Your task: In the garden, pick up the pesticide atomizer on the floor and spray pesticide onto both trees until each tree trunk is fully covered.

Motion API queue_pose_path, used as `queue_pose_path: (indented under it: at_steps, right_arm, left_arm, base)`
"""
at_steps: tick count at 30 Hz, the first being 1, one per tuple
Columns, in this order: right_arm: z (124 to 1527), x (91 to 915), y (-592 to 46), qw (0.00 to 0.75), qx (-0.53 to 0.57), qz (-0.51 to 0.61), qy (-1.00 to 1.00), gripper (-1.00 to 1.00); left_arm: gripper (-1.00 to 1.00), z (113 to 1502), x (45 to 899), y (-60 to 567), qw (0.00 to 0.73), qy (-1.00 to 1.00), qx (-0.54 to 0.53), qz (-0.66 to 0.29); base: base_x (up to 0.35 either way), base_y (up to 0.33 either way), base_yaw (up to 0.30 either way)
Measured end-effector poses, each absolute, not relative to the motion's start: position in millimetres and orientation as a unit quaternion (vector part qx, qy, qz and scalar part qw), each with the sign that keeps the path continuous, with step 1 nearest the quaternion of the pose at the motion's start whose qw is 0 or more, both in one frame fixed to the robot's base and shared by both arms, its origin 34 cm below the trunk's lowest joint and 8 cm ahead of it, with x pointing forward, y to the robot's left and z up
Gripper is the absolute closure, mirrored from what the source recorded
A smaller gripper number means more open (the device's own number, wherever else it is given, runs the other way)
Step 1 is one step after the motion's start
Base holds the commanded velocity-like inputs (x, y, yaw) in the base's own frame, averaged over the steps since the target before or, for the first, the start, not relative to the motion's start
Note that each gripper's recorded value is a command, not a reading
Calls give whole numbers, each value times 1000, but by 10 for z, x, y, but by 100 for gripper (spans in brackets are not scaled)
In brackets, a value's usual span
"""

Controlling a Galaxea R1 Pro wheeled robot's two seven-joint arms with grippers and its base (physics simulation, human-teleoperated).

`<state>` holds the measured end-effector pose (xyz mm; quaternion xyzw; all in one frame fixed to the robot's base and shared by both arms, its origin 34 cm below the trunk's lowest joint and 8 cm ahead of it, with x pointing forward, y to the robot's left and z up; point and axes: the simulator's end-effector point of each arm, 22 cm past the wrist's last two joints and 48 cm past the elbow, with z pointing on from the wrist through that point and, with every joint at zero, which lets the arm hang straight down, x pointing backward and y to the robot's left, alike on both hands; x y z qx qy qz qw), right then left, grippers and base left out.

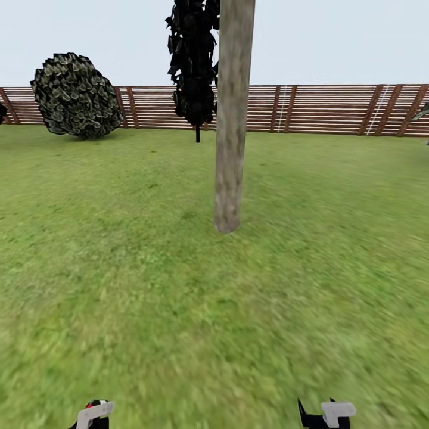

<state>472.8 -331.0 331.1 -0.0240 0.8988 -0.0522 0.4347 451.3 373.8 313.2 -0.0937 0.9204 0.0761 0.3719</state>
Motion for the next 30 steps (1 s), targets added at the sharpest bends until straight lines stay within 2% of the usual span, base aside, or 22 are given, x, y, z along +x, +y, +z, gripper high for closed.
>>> queue_pose_path:
  at_steps: [30]
  right_arm:
    - [3315, 4733, -3312, 435, -24, -52, 898, -100]
  left_arm:
    - [100, 3133, 4515, 3742, 372, 920, -94, 76]
  base:
    - [339, 0, 0]
